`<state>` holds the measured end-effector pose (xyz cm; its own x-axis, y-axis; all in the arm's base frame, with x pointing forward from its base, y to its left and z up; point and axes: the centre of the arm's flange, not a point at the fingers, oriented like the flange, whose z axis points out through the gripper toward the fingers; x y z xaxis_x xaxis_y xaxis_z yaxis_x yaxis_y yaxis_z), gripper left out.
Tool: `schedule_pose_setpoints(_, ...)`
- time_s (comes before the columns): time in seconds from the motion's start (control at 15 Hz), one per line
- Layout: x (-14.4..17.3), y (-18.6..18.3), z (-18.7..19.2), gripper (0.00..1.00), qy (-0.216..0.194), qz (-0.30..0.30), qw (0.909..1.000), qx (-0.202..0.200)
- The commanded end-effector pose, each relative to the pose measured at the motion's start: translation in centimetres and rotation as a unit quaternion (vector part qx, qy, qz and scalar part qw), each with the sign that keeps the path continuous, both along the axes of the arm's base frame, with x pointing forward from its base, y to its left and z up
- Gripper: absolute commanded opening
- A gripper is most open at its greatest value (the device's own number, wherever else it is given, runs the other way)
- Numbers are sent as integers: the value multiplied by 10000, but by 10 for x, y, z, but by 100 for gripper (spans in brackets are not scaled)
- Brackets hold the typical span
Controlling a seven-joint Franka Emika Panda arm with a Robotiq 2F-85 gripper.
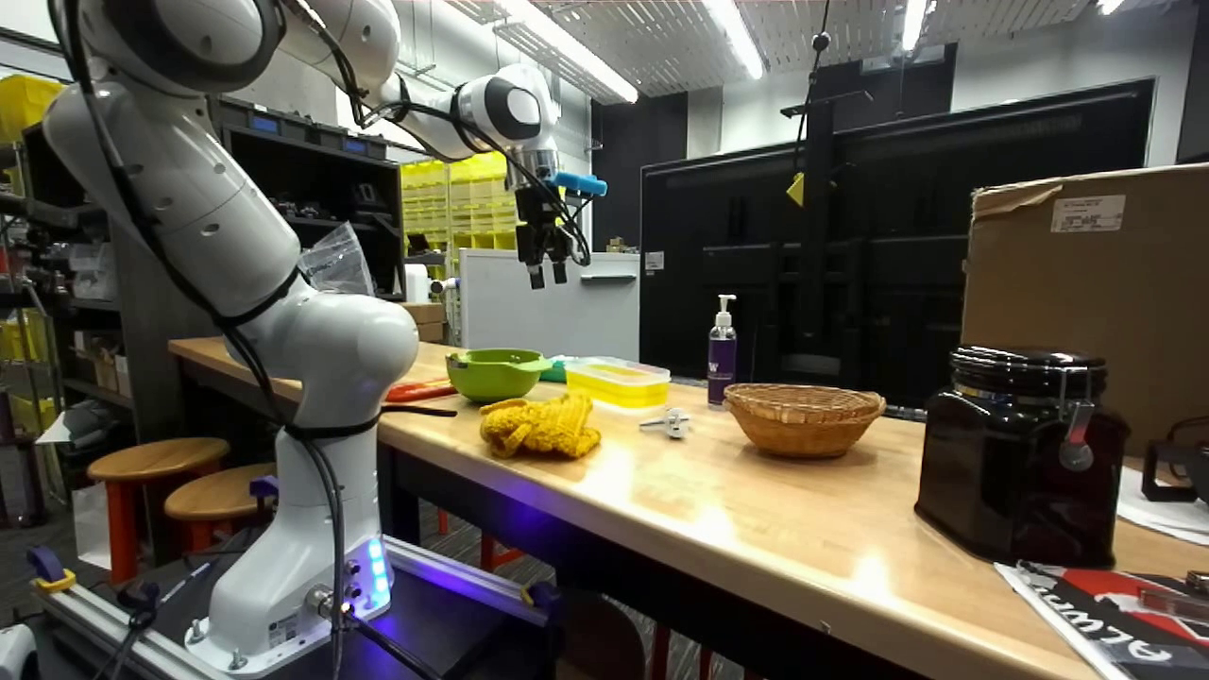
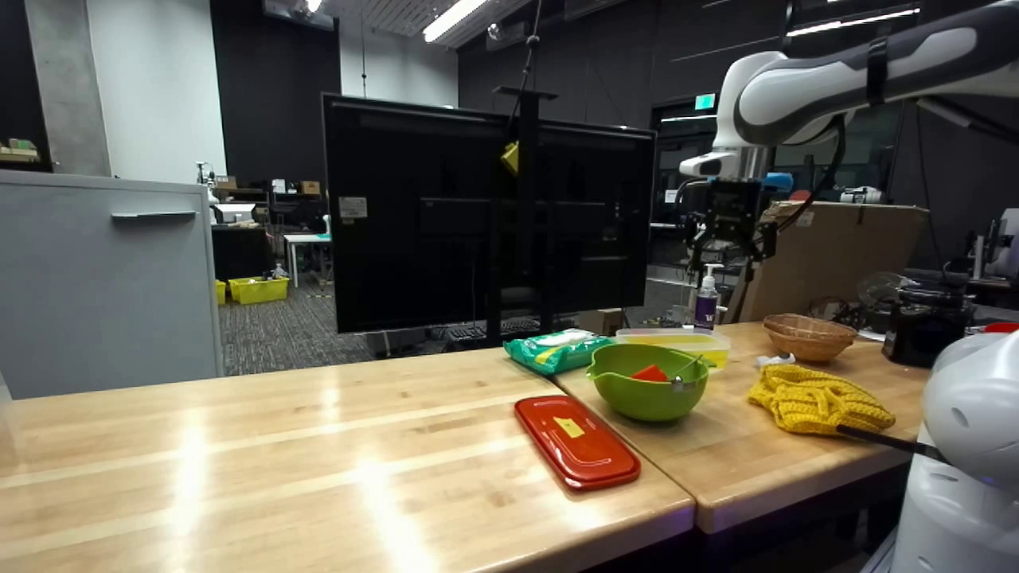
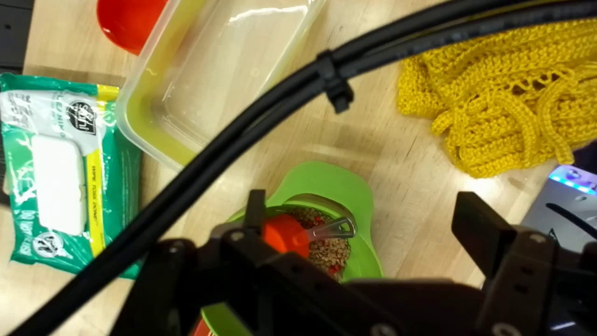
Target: Pick the yellow cloth and wipe the table
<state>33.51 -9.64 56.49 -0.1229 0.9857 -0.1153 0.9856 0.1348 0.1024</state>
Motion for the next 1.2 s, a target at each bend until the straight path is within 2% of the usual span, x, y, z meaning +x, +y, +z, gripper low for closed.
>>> schedule_pose_setpoints(0.0, 2, -5, 24, 100, 84, 507, 9985, 169)
schedule_pose_setpoints(0.53, 7, -2, 70, 100, 320, 1498, 9878, 294)
schedule_pose_setpoints(0.87, 12, 10, 94, 100, 922, 2195, 9706, 344)
schedule_pose_setpoints(1.13, 21, 25, 101, 100, 1202, 2559, 9589, 234)
